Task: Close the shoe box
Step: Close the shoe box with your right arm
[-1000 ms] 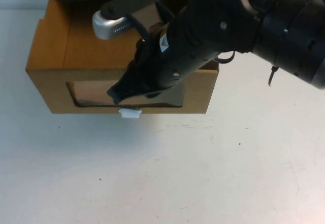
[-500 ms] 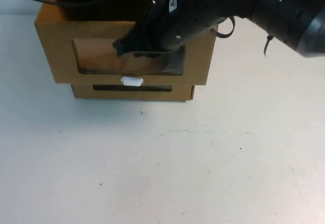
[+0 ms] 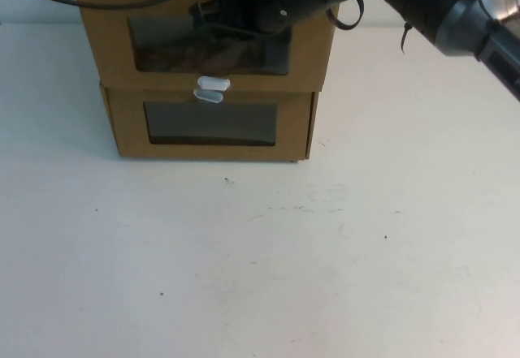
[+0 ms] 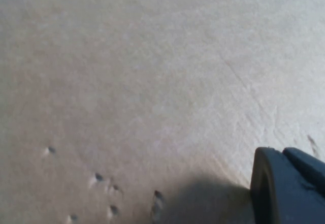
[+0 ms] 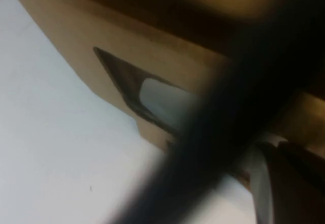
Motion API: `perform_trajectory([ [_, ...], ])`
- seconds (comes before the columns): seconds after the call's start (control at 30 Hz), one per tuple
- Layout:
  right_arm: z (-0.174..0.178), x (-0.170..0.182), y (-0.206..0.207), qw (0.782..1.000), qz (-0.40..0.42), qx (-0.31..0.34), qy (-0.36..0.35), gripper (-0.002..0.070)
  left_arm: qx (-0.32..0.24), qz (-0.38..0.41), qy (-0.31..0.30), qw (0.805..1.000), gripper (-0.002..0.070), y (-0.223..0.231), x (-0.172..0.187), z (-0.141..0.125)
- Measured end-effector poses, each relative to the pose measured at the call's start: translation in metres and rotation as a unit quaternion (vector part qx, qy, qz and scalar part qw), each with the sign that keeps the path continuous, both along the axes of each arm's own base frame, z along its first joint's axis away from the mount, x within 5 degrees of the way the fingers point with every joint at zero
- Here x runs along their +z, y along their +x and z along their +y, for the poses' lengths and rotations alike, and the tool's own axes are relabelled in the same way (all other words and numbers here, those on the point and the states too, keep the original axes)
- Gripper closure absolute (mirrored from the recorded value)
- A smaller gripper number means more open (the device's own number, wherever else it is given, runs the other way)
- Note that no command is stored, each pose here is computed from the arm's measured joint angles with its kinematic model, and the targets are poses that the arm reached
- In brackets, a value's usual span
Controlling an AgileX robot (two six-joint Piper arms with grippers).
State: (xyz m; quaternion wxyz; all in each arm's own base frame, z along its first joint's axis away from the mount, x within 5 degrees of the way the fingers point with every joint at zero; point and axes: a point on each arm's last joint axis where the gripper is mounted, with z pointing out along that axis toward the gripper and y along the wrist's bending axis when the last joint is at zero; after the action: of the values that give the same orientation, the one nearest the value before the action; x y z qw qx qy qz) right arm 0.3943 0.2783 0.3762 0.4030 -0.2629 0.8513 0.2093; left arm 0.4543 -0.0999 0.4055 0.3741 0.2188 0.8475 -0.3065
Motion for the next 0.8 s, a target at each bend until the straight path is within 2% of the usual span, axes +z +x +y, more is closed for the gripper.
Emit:
perform_trajectory([
  [0.3,-0.008,-0.005,0.020,0.999,-0.005,-0.022,0.045,0.0687,-0.001,0.000,-0.003,1.000,0.0677,0.000,0.000,0.000],
  [0.53,-0.007,-0.006,0.022,0.998,-0.002,-0.024,0.055,0.0687,-0.002,-0.006,-0.003,1.000,0.0677,-0.004,0.007,0.000],
  [0.8,-0.015,0.010,0.012,0.998,0.026,0.018,0.054,0.0687,0.009,-0.065,0.020,0.998,0.0677,-0.040,0.055,0.007],
])
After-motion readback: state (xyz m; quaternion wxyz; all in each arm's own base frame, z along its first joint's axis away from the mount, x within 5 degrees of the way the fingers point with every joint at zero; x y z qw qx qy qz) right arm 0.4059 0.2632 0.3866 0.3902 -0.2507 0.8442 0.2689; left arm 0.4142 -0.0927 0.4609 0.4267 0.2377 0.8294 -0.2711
